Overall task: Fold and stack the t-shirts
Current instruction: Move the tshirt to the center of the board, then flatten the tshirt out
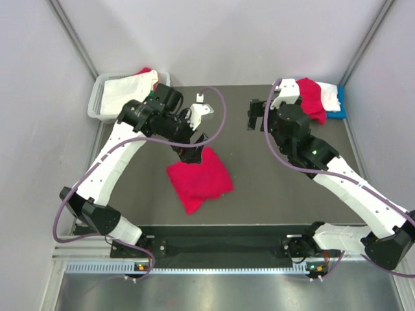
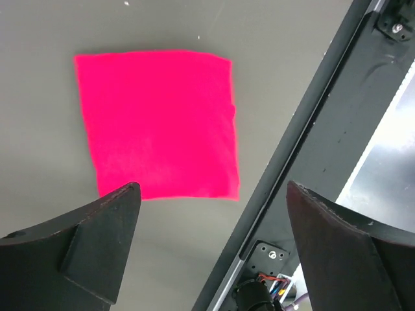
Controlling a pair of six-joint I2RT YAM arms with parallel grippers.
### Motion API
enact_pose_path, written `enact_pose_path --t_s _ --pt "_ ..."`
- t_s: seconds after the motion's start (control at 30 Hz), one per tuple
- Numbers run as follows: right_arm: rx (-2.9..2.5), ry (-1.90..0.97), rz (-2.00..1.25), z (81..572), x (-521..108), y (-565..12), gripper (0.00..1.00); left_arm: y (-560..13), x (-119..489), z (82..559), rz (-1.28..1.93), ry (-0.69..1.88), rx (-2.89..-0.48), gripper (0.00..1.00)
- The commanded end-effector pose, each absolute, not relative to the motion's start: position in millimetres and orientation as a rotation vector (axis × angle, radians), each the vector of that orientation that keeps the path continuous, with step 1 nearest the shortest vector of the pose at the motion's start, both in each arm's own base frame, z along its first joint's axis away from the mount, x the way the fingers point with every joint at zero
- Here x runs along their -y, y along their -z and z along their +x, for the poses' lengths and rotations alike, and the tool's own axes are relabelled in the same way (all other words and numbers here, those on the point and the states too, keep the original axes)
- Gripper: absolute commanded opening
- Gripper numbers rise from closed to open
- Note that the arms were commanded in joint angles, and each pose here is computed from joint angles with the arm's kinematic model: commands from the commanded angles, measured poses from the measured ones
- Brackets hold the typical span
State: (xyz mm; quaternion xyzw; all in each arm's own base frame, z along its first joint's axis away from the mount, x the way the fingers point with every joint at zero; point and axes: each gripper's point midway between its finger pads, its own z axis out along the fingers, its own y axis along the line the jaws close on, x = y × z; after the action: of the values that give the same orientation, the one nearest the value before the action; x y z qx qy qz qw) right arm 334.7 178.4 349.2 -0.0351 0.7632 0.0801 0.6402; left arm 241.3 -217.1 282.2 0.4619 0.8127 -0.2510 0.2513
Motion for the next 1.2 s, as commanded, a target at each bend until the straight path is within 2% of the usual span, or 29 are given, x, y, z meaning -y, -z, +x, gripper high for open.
enact_pose_path --t_s 0.0,0.17,0.27,0.37,0.4,0.5,0.73,0.93,1.17 --pt "-1.685 -0.237 -0.042 336 -179 -375 1.0 -296 213 240 1.257 0.636 -2.123 0.98" --pt "-1.697 -0.265 -0.058 334 -184 -371 1.0 -302 201 260 1.168 0.497 -2.132 0.97" --pt "-1.728 -0.292 -0.084 330 -190 -362 1.0 -283 191 259 1.161 0.478 -2.176 0.94" --pt "-1.772 -0.289 -0.1 326 -191 -347 1.0 -229 185 239 1.195 0.542 -2.285 0.92" --pt "-1.783 -0.282 -0.101 324 -188 -341 1.0 -193 180 222 1.248 0.565 -2.38 0.91" --pt "-1.78 -0.269 -0.096 323 -184 -340 1.0 -146 163 196 1.385 0.514 -2.532 0.87" --pt "-1.769 -0.274 -0.086 328 -188 -349 1.0 -133 155 192 1.474 0.361 -2.515 0.87" --pt "-1.789 -0.273 -0.095 334 -195 -344 1.0 -116 153 177 1.48 0.409 -2.552 0.85" --pt "-1.792 -0.277 -0.101 337 -199 -345 1.0 -92 148 169 1.508 0.351 -2.614 0.81"
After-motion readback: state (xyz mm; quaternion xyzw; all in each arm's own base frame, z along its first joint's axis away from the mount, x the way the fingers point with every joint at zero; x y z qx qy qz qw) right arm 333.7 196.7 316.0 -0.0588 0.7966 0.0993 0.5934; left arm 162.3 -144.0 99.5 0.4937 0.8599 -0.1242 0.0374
